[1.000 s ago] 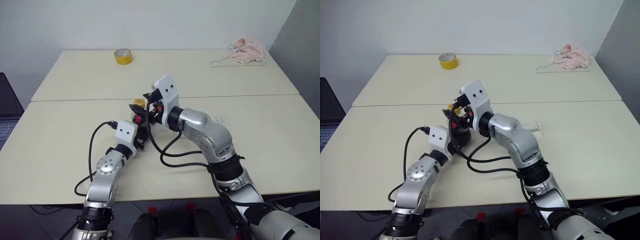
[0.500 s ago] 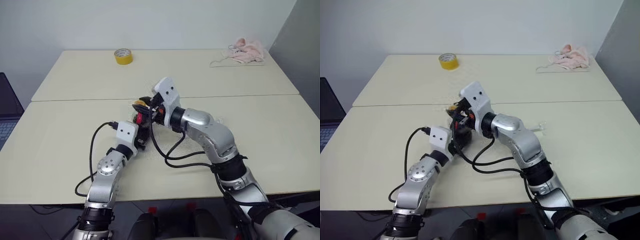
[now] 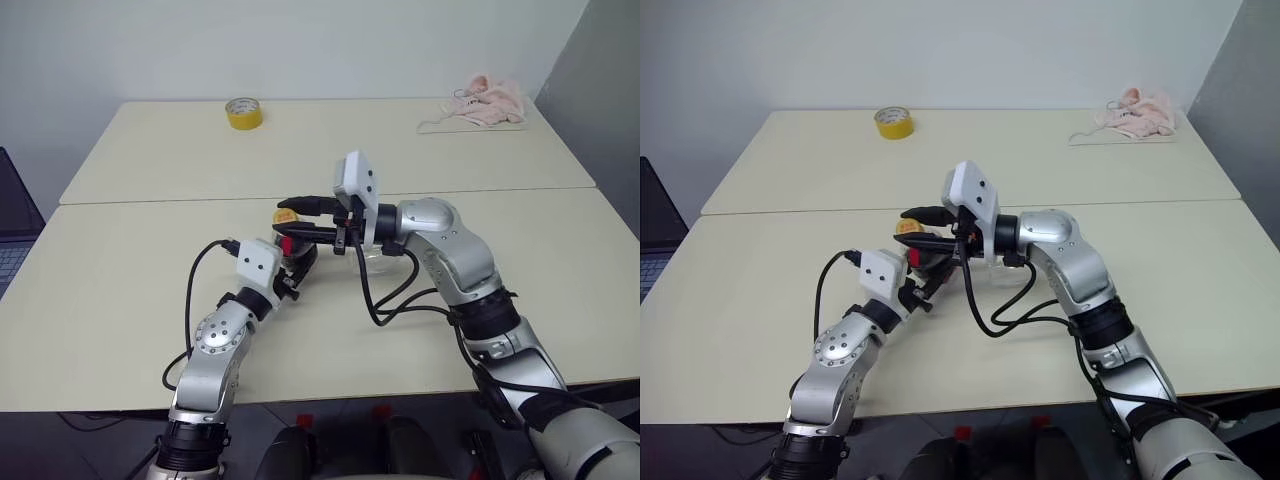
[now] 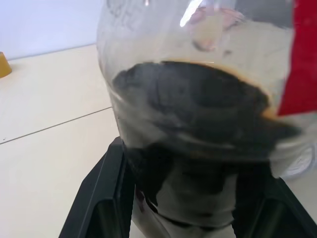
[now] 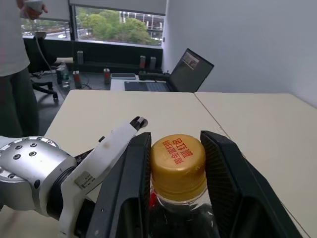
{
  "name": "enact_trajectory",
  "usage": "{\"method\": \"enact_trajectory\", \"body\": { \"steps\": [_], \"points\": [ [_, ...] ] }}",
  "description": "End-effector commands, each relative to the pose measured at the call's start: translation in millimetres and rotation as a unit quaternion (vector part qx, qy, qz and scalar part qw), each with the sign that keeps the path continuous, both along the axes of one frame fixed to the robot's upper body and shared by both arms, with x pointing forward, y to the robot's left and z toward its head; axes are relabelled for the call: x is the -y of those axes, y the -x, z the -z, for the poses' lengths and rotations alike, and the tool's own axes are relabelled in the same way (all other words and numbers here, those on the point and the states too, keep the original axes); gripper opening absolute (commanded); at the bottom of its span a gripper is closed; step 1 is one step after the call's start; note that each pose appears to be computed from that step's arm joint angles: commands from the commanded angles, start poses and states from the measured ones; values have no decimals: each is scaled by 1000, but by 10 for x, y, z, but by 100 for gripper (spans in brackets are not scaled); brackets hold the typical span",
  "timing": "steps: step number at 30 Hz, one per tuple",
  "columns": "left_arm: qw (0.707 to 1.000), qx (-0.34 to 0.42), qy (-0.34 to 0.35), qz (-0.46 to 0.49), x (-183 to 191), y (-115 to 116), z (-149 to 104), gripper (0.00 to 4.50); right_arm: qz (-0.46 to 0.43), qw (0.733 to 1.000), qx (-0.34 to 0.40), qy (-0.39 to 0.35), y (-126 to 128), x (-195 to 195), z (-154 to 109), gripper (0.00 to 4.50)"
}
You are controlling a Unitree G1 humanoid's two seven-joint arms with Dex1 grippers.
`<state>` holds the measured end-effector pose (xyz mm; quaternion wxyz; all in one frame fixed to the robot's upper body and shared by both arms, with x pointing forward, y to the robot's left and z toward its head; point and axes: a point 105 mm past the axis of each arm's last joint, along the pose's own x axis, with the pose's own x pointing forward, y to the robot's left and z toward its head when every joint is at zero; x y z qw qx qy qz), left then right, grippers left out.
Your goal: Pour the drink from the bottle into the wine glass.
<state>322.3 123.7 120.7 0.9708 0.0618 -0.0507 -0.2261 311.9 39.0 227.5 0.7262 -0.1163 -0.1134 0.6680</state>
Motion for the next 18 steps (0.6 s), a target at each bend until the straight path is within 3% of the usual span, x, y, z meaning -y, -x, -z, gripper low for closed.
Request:
{"method": "enact_trajectory", "body": {
  "steps": [1, 2, 10, 13, 18],
  "points": [
    [1000, 1, 5, -17, -91, -16, -35, 221, -84, 996, 29, -19, 284, -163, -169, 122],
    [1000, 1, 5, -18, -93, -14, -33, 221, -82, 996, 25, -21, 280, -163, -165, 122],
    [999, -1, 0, -39, -140, -15, -19, 221, 56, 996, -15, -64, 94, -138, -173, 379],
    [998, 2, -3, -61, -188, -23, -21, 221, 144, 985, -42, -88, 18, -108, -181, 379],
    [997, 0, 3, -75, -221, -32, -18, 221, 203, 972, -82, -89, 12, -106, -62, 379]
  ]
}}
